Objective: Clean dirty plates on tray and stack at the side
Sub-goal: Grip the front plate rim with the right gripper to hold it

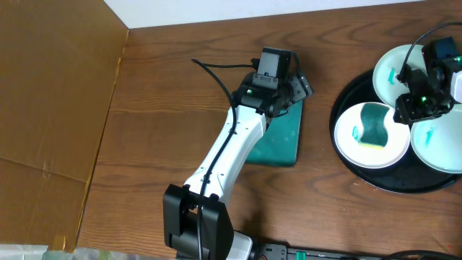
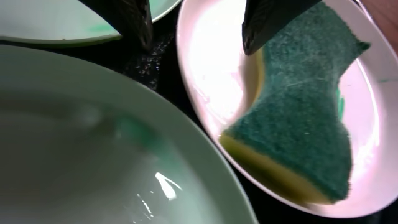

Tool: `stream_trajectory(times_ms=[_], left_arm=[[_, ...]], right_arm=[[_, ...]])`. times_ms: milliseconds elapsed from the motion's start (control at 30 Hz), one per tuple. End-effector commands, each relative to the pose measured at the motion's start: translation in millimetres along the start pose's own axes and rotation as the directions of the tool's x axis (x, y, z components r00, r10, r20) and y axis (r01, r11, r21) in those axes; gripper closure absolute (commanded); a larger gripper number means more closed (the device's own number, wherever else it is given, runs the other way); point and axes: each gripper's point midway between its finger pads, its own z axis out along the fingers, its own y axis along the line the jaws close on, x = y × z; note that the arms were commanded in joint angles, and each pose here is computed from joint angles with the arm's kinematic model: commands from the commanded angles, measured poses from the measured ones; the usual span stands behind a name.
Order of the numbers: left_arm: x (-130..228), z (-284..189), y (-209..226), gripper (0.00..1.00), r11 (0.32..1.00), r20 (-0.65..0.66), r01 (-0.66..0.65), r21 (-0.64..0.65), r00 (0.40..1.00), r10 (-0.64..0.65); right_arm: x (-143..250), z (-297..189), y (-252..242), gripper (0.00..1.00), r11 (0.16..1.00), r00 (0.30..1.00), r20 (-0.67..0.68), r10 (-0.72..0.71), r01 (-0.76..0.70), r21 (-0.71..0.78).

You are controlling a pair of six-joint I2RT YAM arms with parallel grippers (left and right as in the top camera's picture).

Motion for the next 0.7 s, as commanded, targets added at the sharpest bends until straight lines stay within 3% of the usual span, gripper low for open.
stream_trajectory(times_ms=[0,667], left_arm=[[-1,0,1,0.21,1.0,0.0,-0.004,0.0,1.0,0.004],[0,0,1,0.21,1.0,-0.004,-0.004,-0.003,1.0,0.004]], right_arm=[[3,10,-1,0.55,1.0,0.999,-0.032,-0.02,0.02,0.013],[30,19,0,0.55,0.997,0.99,-0.128,0.064,-0.06,0.039]])
